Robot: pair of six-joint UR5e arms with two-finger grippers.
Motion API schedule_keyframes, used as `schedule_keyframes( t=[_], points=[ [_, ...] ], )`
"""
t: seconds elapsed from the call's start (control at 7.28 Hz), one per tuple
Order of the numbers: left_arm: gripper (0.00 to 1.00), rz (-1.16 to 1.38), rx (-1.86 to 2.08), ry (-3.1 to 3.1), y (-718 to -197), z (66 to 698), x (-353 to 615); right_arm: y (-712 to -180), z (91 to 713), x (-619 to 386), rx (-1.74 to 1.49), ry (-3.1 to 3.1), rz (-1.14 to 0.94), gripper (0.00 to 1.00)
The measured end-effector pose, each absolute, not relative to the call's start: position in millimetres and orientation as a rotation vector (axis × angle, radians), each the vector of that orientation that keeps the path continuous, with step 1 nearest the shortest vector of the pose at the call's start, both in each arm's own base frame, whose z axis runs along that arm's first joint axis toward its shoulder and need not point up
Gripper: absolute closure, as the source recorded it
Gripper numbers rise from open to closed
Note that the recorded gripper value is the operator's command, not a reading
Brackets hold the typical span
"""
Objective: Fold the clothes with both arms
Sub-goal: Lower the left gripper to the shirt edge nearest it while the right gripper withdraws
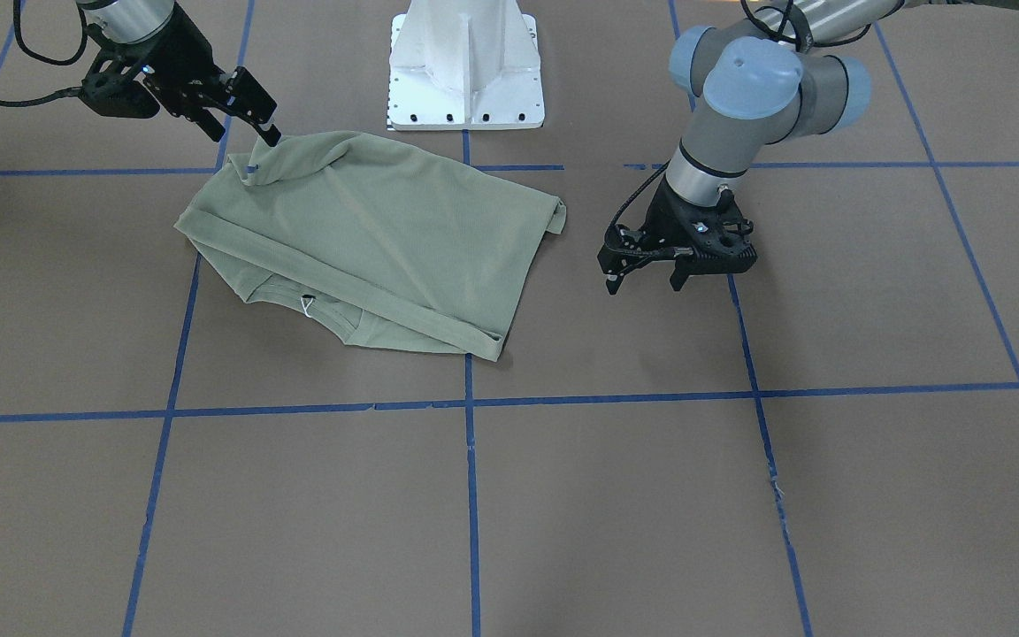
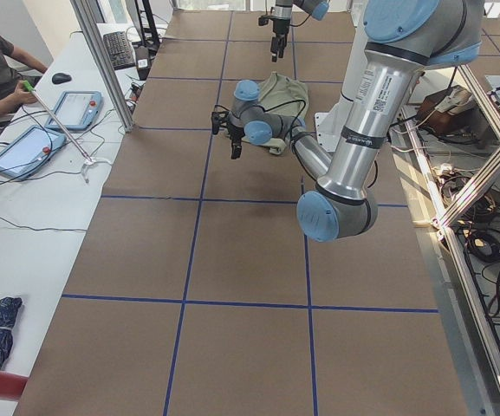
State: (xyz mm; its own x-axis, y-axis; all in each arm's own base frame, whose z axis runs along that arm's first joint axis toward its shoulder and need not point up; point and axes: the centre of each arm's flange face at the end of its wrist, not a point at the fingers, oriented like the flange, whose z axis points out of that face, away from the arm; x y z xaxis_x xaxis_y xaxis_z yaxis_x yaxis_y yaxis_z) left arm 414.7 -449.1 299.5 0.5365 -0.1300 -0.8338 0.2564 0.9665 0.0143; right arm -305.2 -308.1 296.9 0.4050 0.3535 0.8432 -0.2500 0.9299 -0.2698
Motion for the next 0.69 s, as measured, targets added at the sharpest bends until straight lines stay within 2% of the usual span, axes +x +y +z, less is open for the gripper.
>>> schedule_keyframes(
  t=[0.27,0.55,0.69],
  points=[
    [0.02,-0.267,0.025,1.014,-390,291,434,-328,280,-294,-0.065,-1.131,0.416,0.00],
    [0.12,-0.259,-0.124,1.036,-320,269,502,-343,272,-282,-0.034,-1.150,0.450,0.00],
    [0.16,-0.265,-0.156,1.033,-308,263,524,-347,270,-278,-0.024,-1.155,0.460,0.00]
  ],
)
